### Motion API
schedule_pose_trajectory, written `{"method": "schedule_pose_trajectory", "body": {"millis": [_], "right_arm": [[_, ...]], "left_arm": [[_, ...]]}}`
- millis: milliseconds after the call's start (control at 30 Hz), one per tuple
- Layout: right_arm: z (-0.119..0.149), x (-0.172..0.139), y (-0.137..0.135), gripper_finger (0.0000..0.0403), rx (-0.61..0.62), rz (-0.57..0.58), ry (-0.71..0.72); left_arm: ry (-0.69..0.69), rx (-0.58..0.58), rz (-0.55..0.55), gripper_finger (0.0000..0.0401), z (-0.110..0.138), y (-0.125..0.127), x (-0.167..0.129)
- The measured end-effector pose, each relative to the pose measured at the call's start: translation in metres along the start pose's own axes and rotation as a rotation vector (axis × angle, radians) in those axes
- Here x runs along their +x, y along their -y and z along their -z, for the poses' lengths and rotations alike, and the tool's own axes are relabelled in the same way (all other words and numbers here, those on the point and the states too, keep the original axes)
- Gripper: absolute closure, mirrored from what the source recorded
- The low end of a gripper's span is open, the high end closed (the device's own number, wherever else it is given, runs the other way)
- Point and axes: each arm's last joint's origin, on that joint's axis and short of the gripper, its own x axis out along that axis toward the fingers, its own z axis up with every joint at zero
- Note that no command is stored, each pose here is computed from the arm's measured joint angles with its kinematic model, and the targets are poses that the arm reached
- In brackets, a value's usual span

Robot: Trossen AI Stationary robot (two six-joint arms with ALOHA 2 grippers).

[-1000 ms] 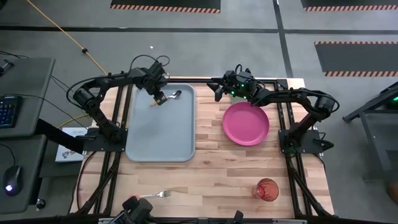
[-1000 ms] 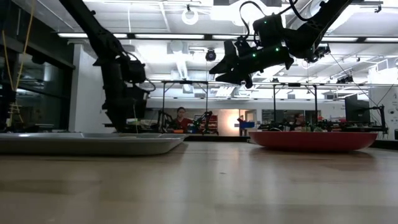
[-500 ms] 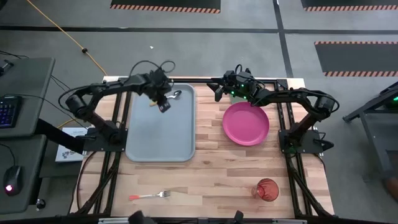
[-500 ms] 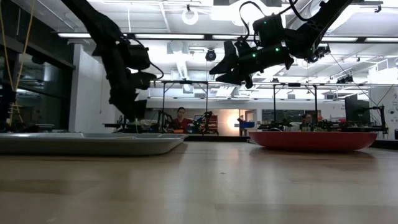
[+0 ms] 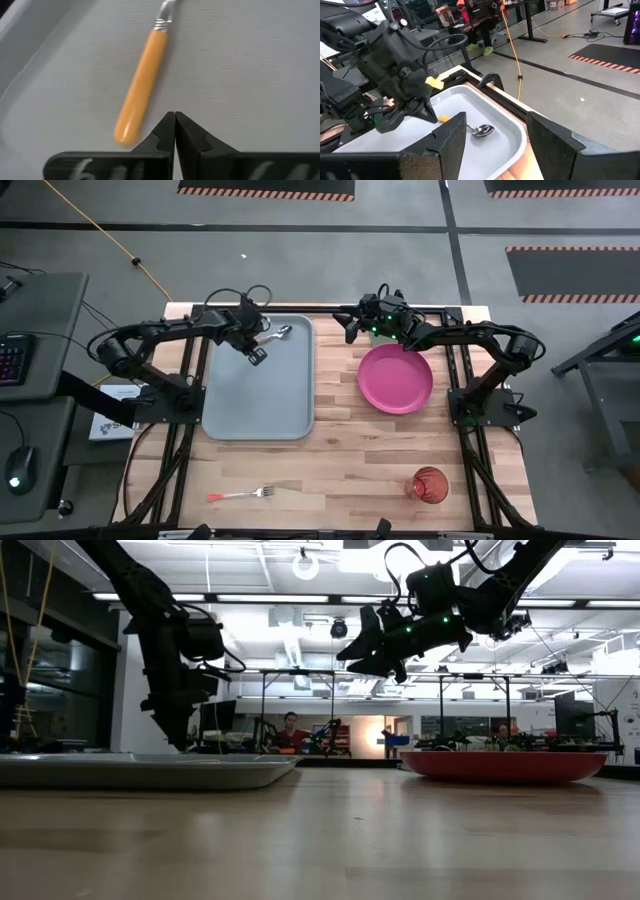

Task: Pick and place plate/cup/fork/spoon on tray
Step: Put the yellow spoon on the top of the gray serving tray

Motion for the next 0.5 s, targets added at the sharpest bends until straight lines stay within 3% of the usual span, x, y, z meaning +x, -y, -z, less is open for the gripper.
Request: {"method": "schedule_pose_trajectory", "body": {"millis": [333,500], "right_arm": [[0.001,0.0,0.0,0.0203,-0.001,0.001,-0.004],[0.001,0.0,0.0,0.0203,-0.001,0.002,-0.006]], "left_arm": [[-0.112,-0.031,0.064,0.0401,0.004,-0.013,0.025],[-0.088,-0.026,0.042,0.0401,0.0,-0.013,0.03]]}}
